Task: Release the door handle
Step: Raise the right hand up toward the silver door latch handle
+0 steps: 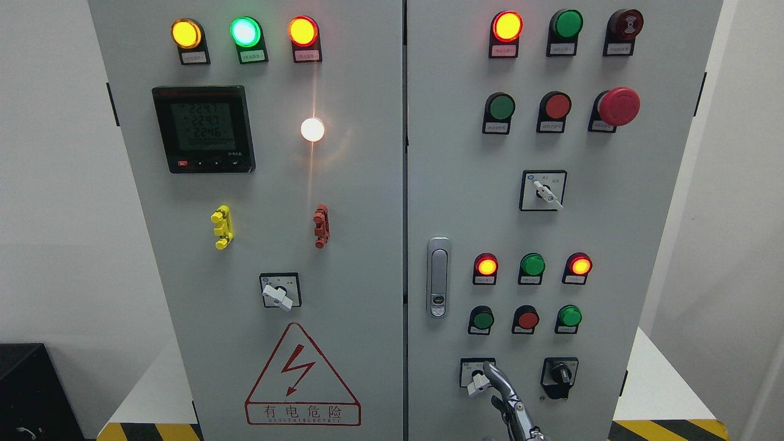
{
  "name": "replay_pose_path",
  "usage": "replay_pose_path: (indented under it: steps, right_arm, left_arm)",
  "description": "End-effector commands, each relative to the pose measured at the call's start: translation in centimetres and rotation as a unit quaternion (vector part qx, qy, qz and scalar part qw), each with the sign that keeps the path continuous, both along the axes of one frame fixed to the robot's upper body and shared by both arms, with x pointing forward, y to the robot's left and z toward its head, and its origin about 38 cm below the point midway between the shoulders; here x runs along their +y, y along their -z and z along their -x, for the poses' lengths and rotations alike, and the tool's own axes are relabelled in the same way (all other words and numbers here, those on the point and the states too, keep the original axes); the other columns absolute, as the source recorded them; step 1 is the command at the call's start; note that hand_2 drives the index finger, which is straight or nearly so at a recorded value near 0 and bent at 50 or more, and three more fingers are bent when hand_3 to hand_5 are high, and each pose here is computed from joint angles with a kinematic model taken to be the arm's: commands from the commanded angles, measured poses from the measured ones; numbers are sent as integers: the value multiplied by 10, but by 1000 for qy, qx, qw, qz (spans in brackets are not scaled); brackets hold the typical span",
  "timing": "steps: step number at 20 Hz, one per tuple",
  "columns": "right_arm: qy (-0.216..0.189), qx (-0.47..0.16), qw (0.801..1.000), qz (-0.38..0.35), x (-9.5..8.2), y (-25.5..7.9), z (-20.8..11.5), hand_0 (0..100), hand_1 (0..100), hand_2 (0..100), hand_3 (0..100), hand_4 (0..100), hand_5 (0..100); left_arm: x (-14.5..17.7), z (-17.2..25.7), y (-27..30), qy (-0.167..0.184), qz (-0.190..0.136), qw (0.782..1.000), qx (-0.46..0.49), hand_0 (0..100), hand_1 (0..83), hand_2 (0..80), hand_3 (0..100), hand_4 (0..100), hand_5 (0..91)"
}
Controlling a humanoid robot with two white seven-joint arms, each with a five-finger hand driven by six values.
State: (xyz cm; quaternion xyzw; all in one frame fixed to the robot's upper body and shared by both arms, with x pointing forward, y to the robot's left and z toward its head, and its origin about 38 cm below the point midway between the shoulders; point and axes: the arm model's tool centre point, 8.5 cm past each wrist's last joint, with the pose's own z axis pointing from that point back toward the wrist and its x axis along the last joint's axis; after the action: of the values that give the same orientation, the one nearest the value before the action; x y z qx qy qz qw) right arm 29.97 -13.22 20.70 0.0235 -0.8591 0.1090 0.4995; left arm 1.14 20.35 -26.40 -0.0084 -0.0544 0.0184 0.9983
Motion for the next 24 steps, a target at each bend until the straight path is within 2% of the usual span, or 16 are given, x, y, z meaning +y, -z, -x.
replay_pose_path:
  steps: [1, 6, 12, 14, 15, 16, 18, 19, 20, 21, 22, 24]
  right_arm:
    - [-6, 3, 1000, 0, 5, 0, 1, 385, 109, 0, 88, 90, 89]
    - [-2, 19, 1000, -2, 2, 3, -1, 397, 95, 0, 71, 70, 57]
    - [21, 26, 999, 5, -15, 6, -7, 400, 93, 0, 80, 71, 54]
    - [32, 28, 999, 10, -22, 2, -14, 392, 122, 0, 107, 92, 58]
    - [39, 31, 999, 13, -25, -2, -20, 380, 170, 0, 153, 160, 81]
    - [45, 35, 998, 14, -27, -5, -25, 375, 203, 0, 228, 252, 151]
    - [49, 28, 998, 15, -28, -14, -32, 372, 231, 0, 354, 375, 271]
    - [49, 21, 998, 17, -27, -18, -34, 379, 243, 0, 469, 501, 419]
    - [55, 17, 998, 27, -28, -20, -34, 381, 256, 0, 545, 586, 520]
    - [65, 12, 997, 45, -27, -21, -35, 390, 267, 0, 637, 707, 696]
    - [75, 5, 995, 62, -27, -23, -35, 402, 271, 0, 689, 771, 798]
    - [94, -2, 991, 95, -26, -23, -36, 410, 288, 0, 756, 860, 893]
  left_arm:
    - [1, -7, -1, 1, -2, 1000, 2, 120, 556, 0, 0, 0, 0]
    - [1, -7, -1, 2, -2, 1000, 2, 120, 556, 0, 0, 0, 0]
    - [1, -6, -1, 1, -2, 1000, 2, 120, 556, 0, 0, 0, 0]
    - [1, -7, -1, 1, -2, 1000, 2, 120, 556, 0, 0, 0, 0]
    - [1, -7, -1, 1, -2, 1000, 2, 120, 556, 0, 0, 0, 0]
    - [1, -7, -1, 2, -2, 1000, 2, 120, 556, 0, 0, 0, 0]
    - [1, -7, -1, 2, -2, 1000, 2, 120, 556, 0, 0, 0, 0]
    - [1, -7, -1, 2, -2, 1000, 2, 120, 556, 0, 0, 0, 0]
    - [1, -7, -1, 2, -2, 1000, 2, 120, 556, 0, 0, 0, 0]
    - [1, -7, -1, 2, -2, 1000, 2, 120, 556, 0, 0, 0, 0]
    - [1, -7, -1, 2, -2, 1000, 2, 120, 556, 0, 0, 0, 0]
    - [1, -7, -1, 2, -2, 1000, 2, 120, 556, 0, 0, 0, 0]
